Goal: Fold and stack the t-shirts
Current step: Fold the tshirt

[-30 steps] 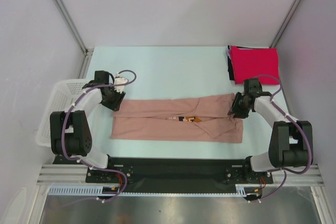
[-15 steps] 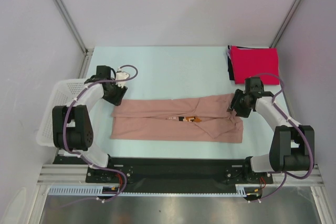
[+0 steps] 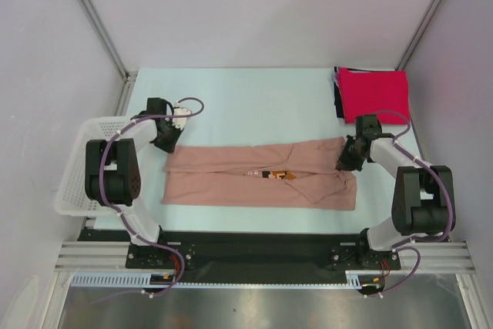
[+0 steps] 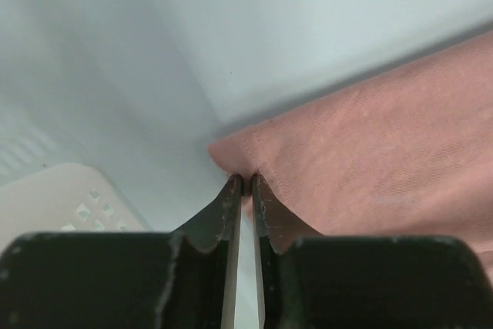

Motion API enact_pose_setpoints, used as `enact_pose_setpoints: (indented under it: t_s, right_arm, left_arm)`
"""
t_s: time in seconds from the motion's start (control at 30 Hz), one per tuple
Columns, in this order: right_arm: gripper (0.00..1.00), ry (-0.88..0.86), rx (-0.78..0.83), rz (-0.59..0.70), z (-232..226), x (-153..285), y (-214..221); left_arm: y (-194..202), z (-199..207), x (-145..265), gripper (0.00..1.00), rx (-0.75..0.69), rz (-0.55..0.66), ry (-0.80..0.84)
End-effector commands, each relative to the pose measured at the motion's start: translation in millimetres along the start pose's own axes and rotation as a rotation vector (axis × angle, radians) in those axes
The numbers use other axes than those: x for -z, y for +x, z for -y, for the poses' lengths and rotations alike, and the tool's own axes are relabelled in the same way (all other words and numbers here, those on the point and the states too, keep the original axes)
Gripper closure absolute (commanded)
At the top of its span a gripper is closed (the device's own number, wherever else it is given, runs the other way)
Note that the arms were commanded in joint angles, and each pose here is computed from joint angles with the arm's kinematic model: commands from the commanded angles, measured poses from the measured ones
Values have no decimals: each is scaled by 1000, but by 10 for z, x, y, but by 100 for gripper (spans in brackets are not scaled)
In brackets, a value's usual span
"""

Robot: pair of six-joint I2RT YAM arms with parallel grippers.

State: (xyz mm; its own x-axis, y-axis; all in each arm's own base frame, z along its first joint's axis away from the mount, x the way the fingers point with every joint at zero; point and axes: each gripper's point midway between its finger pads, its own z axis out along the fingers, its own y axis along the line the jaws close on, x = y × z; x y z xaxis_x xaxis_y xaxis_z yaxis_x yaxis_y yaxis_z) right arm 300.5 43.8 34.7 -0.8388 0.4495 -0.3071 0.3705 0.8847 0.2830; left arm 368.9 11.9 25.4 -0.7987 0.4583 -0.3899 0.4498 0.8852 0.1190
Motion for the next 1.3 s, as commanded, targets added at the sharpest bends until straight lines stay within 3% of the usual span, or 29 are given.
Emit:
enact_pose_setpoints:
  t_s: [0.0,0.07,0.1,0.27,0.5,0.8,0.9,0.97,1.0,1.07,1.13,1.2,1.27]
  right_arm:
    - [84,30,5,43,59,111,-73]
    - [55,52,12,44,70,201,-93]
    - [52,63,12,52,81,248,-112]
    - [43,167,-81,114,355,592,-44]
    - [37,140,-272,177,466,804,284]
    - [35,92,-490,157,528,456,632]
    - [37,106,-501,142,587,326,713]
    - [45,119,-501,128,625,247,752]
    - [49,119,-496,125,629,226,756]
    - [67,129,-482,141,667,195,722]
    - [81,146,-468,173,716,170,630]
    - [89,151,-453,183,741,143,546]
    - [98,120,-438,229,695,131,329]
  left_arm:
    - [59,-114,-29,85,6,-13,-48]
    - [30,-133,6,81,4,-1,-58]
    - [-8,-141,53,77,1,16,-62]
    - [-192,-128,235,62,-9,92,-50]
    - [-484,-61,355,47,-26,186,17]
    - [-241,-137,-81,41,-43,48,-12]
    - [-149,-17,-151,41,-52,31,38]
    - [-94,97,-165,43,-67,22,75]
    - [-21,176,-187,48,-70,11,100]
    - [61,234,-195,58,-75,-1,118]
    - [150,294,-218,79,-72,-18,137]
    - [222,341,-205,100,-72,-37,154]
    - [260,414,-135,100,-73,-42,185]
